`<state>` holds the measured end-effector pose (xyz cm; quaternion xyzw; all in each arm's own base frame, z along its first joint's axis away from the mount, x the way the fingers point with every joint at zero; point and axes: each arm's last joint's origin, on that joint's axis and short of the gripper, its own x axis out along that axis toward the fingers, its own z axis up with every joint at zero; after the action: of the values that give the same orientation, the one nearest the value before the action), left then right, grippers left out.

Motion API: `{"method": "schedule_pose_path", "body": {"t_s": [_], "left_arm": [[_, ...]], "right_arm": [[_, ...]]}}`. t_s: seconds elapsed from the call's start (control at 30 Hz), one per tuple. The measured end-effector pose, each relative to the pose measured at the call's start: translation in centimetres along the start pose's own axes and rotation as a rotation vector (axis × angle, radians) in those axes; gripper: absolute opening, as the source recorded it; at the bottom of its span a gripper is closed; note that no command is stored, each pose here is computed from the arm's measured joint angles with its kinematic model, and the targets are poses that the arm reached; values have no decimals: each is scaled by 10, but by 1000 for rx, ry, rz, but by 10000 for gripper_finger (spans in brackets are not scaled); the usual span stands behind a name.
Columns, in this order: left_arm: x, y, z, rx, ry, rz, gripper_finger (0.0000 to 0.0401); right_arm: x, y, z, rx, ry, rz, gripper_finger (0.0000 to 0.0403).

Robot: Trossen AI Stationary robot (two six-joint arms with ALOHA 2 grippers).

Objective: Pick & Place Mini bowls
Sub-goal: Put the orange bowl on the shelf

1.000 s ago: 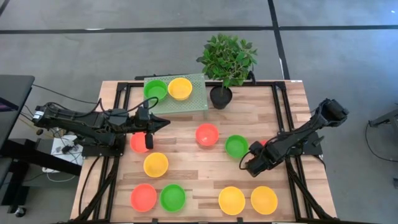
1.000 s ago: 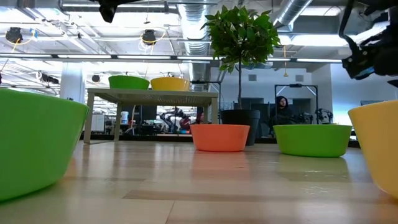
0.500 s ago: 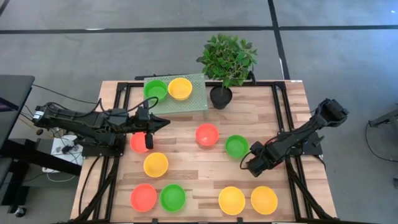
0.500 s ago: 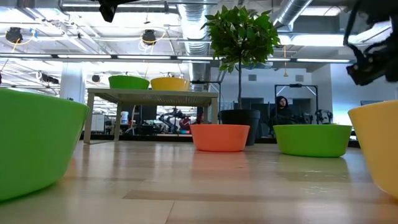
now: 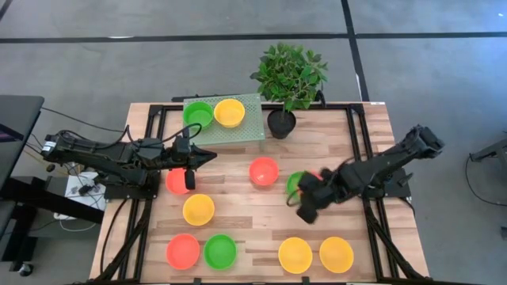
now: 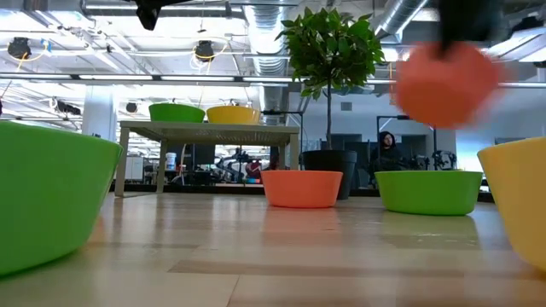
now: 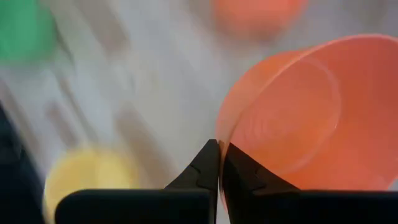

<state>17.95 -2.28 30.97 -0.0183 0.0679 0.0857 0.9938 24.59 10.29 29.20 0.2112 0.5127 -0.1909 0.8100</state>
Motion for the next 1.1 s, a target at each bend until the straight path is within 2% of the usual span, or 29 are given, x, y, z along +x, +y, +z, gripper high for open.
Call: {"method": "schedule_pose_path", "body": {"t_s": [0.1, 0.23, 0.33, 0.47, 0.6, 0.73, 1.0, 1.1], "left_arm": [[0, 0, 0, 33, 0, 0, 14], [0, 0, 0, 38, 0, 0, 14], [0, 0, 0, 45, -1, 0, 14], [0, 0, 0, 44, -4, 0, 14], [0, 0, -1, 44, -3, 0, 14], [2, 0, -12, 53, 21, 1, 14], [4, 0, -19, 47, 5, 0, 14], [4, 0, -17, 46, -10, -1, 14]], "right_arm": [[-10, -1, 33, -117, -170, -33, 2], [-3, -6, 80, -291, -263, -60, 2], [18, -12, 115, -416, -248, -67, 2], [45, -25, 152, -528, -142, -120, 2], [60, -35, 182, -517, -96, -230, 4], [65, -45, 207, -536, -56, -263, 4], [81, -79, 235, -497, 130, -332, 4], [89, -91, 243, -534, 168, -351, 5]]}}
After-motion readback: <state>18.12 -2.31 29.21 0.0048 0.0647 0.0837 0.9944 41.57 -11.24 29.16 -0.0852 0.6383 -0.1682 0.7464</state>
